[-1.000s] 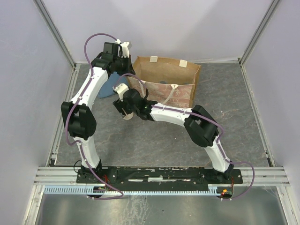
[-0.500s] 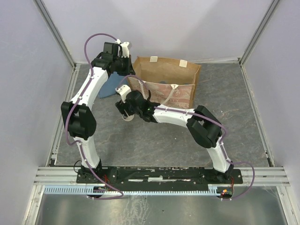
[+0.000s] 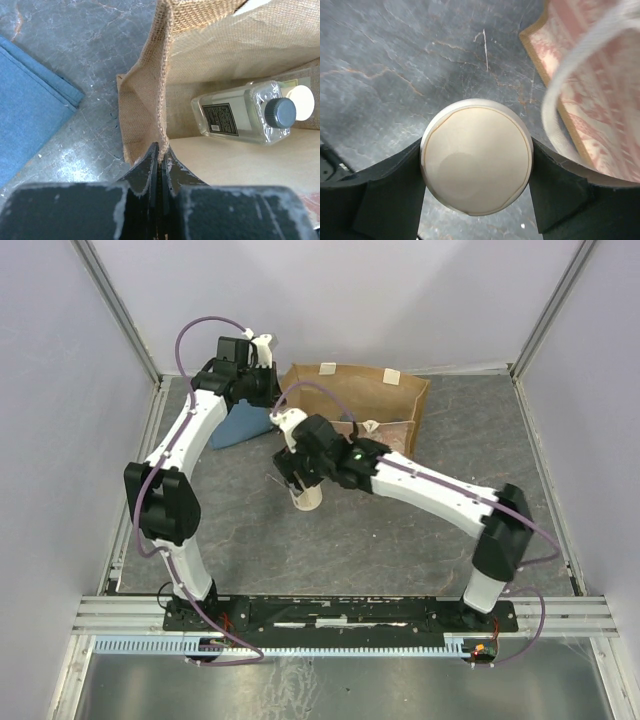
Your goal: Place the personal care products into the canvas bag
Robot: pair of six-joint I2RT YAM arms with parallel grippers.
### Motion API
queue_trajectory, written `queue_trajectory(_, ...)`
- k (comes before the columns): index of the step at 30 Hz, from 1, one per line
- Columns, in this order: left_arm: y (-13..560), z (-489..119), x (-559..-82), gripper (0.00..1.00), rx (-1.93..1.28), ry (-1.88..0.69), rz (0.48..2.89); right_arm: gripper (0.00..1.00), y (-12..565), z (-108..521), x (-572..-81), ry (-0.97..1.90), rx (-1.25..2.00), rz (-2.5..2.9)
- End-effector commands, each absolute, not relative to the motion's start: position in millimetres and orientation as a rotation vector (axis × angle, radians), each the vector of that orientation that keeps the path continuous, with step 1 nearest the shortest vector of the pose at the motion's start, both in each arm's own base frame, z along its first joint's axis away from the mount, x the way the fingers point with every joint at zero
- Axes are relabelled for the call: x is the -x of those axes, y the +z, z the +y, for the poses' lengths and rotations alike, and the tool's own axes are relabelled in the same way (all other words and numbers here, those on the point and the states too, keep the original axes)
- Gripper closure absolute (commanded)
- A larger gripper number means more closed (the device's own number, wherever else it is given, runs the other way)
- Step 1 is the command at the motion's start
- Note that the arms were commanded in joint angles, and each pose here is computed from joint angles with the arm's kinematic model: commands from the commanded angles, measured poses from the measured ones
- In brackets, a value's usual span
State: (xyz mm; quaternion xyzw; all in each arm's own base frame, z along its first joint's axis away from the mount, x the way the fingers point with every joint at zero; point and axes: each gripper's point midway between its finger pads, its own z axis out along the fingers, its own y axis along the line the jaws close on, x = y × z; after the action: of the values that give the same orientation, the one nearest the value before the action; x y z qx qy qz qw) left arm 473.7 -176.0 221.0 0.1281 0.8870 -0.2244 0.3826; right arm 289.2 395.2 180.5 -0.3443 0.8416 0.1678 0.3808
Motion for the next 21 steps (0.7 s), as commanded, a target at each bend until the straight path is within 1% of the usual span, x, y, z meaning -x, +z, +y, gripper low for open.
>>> queue_trajectory(1, 257, -168, -466, 0.97, -0.323, -0.552, 2.159, 1.0, 335, 370, -280, 0.563, 0.665, 1.916)
queue_trajectory(7, 265, -181, -446, 0.97, -0.353, -0.559, 2.146, 1.0, 408, 339, -278, 0.53, 0.583, 1.799)
queue_trajectory(11, 269, -195, -432, 0.97, -0.389, -0.576, 2.145, 1.0, 441, 328, -297, 0.446, 0.554, 1.72)
queue_trajectory(14, 271, -203, -425, 0.97, -0.408, -0.587, 2.143, 1.0, 451, 319, -325, 0.413, 0.501, 1.689)
queue_trajectory(21, 272, -204, -420, 0.97, -0.426, -0.588, 2.152, 1.0, 436, 324, -387, 0.404, 0.467, 1.635)
